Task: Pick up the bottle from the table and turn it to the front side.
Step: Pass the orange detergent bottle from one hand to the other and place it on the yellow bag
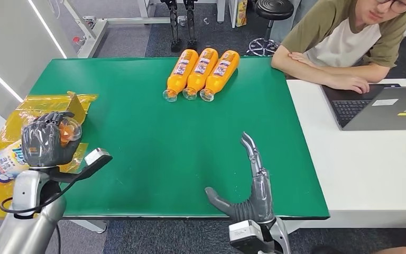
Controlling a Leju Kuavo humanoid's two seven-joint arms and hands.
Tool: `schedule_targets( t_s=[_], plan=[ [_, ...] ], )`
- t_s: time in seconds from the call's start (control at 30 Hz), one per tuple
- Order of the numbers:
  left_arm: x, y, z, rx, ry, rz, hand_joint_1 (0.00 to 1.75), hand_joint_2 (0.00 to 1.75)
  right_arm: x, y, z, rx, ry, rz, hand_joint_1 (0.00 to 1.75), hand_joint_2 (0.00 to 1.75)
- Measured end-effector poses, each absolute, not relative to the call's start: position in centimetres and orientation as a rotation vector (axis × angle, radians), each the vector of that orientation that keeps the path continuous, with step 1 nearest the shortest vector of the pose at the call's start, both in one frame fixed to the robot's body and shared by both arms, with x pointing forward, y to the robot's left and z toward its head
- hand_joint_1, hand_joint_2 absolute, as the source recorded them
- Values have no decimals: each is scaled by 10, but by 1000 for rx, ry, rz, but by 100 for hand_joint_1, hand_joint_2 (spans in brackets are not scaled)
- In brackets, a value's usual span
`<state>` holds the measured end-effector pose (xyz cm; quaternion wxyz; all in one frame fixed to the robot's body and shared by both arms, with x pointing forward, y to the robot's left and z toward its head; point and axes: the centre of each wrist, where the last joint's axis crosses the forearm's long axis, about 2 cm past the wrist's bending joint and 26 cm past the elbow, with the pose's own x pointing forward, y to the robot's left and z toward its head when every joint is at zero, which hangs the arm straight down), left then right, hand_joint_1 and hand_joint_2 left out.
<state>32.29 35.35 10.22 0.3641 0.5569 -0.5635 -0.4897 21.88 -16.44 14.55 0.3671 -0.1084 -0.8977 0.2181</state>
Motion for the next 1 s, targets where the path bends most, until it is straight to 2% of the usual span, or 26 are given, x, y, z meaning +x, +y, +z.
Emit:
schedule_targets(
  t_s=[0.13, 0.33, 0.6, 0.9, 1.0],
  plan=[
    [338, 374, 99, 1419, -1329, -1437, 175, 175, 221, -165, 148, -271, -2315, 558, 0, 175],
    [353, 401, 91, 1162, -1232, -1688, 175, 175, 225, -167, 152, -250, -2322, 534, 0, 175],
    [361, 420, 82, 1028, -1052, -1740, 175, 175, 221, -167, 150, -255, -2316, 523, 0, 175],
    [356, 415, 69, 975, -1009, -1803, 174, 175, 222, -166, 151, -239, -2302, 536, 0, 175],
    [353, 406, 62, 949, -1013, -1806, 159, 175, 222, -166, 152, -237, -2302, 539, 0, 175]
  ],
)
